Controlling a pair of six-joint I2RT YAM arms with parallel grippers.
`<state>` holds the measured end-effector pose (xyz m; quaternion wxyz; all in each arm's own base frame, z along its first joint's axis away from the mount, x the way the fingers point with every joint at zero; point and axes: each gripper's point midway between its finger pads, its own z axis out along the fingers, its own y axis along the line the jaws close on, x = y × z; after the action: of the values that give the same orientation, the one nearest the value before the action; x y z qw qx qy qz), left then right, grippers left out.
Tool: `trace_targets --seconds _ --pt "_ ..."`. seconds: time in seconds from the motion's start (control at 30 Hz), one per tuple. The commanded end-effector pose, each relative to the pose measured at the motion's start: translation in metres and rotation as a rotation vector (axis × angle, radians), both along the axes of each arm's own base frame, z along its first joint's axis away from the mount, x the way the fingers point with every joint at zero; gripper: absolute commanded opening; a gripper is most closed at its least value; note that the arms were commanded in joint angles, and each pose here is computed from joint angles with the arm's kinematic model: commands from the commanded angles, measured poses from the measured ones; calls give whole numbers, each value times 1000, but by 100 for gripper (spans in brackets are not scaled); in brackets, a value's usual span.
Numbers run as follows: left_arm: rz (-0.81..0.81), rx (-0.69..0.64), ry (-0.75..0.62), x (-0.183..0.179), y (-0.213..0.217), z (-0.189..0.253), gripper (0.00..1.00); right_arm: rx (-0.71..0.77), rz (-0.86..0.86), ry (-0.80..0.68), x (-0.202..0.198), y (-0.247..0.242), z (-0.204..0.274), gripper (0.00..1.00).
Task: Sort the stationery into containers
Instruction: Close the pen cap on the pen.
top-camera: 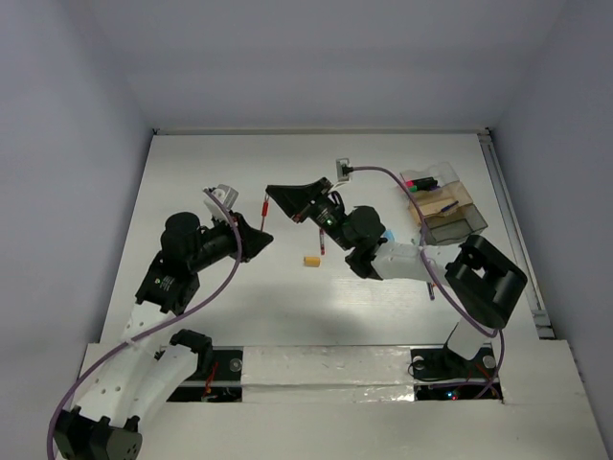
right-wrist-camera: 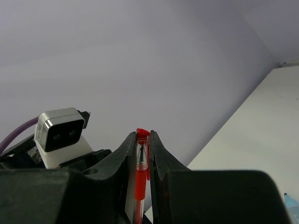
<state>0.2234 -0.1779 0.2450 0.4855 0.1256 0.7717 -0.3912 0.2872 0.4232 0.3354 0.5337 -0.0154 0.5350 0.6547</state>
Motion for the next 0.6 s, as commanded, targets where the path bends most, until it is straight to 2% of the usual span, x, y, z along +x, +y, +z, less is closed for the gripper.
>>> trace_targets --seconds 0.0,0.23,0.4,0.57 --pt "70 -69 -212 21 5 55 0 -120 212 16 -56 24 -33 0" --pt "67 -74 -213 22 4 56 0 -243 263 69 -82 27 -76 0" --pt "63 -73 -206 23 3 55 0 -359 316 98 -126 43 -115 0" --pt "58 -78 -200 24 2 55 0 -379 360 163 -146 46 -144 0"
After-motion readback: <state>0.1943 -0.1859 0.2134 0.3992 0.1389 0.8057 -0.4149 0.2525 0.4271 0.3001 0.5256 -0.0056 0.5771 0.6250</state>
